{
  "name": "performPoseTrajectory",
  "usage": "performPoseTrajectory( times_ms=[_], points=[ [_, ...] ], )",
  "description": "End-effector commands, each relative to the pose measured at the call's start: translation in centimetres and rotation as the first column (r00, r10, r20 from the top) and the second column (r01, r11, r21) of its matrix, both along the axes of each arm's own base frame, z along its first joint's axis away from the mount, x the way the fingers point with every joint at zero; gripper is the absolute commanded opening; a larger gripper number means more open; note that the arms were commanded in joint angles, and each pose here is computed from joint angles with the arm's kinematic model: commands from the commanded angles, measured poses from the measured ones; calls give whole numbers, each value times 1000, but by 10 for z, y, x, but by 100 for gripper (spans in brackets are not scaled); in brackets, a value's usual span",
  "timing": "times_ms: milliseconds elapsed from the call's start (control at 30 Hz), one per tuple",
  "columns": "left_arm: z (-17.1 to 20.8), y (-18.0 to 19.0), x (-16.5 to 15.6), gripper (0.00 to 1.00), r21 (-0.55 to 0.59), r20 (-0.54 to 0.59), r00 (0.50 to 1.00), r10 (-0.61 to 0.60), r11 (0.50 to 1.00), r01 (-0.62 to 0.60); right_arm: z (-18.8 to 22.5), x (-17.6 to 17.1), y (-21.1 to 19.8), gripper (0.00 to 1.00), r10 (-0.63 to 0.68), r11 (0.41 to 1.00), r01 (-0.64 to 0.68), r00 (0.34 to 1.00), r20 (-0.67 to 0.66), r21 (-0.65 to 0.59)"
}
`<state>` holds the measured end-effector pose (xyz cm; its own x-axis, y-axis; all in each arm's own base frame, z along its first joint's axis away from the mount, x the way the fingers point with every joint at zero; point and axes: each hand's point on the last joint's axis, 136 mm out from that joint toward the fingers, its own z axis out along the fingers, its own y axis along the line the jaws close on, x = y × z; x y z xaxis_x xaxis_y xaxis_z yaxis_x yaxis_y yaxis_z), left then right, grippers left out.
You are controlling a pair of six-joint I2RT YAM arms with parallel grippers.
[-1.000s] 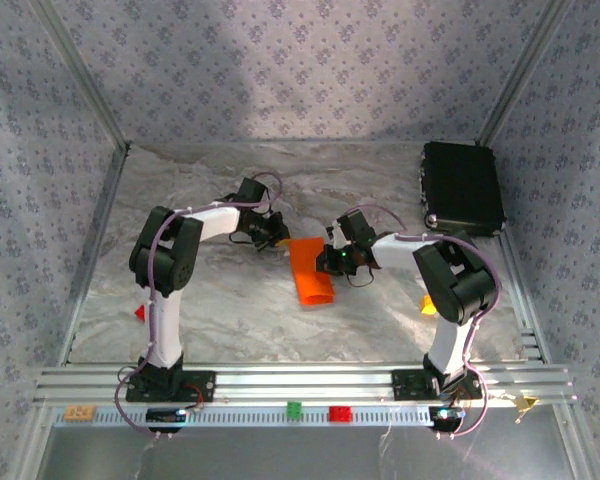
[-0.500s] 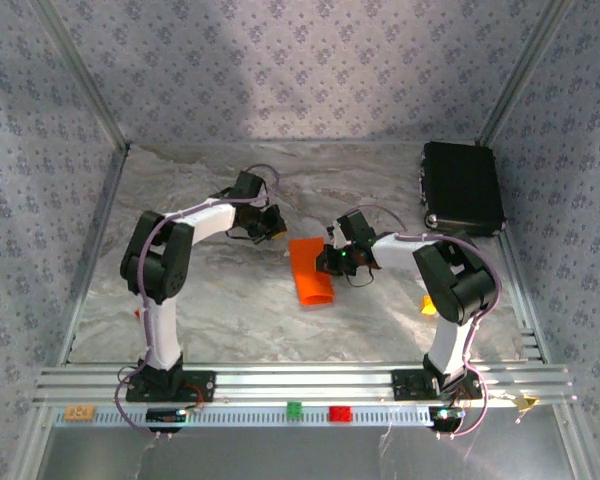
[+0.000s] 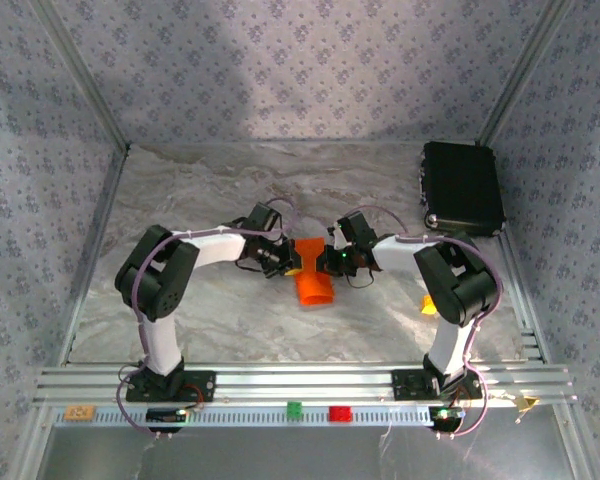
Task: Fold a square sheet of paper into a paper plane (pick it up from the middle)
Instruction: First fold the square sheet of paper in half at the center of the table.
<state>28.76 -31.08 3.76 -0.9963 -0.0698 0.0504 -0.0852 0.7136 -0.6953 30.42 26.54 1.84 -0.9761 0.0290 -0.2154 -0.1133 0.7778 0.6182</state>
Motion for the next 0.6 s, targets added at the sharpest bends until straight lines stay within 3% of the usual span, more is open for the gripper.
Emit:
performPoseTrajectory(
  times_ms=[0,200,567],
  points=[
    [11,-11,8,2,-73,25,1000,2,997,0,-47,-37,-37,0,-58,982,29,986,-153,-187],
    [0,-9,4,2,-53,4,1000,-9,999,10,-48,-38,-38,0,-58,982,28,986,-155,-188],
    [-58,32,-16,0,148,-32,999,-18,989,23,-52,-39,-38,0,-78,981,46,983,-166,-187]
  ],
)
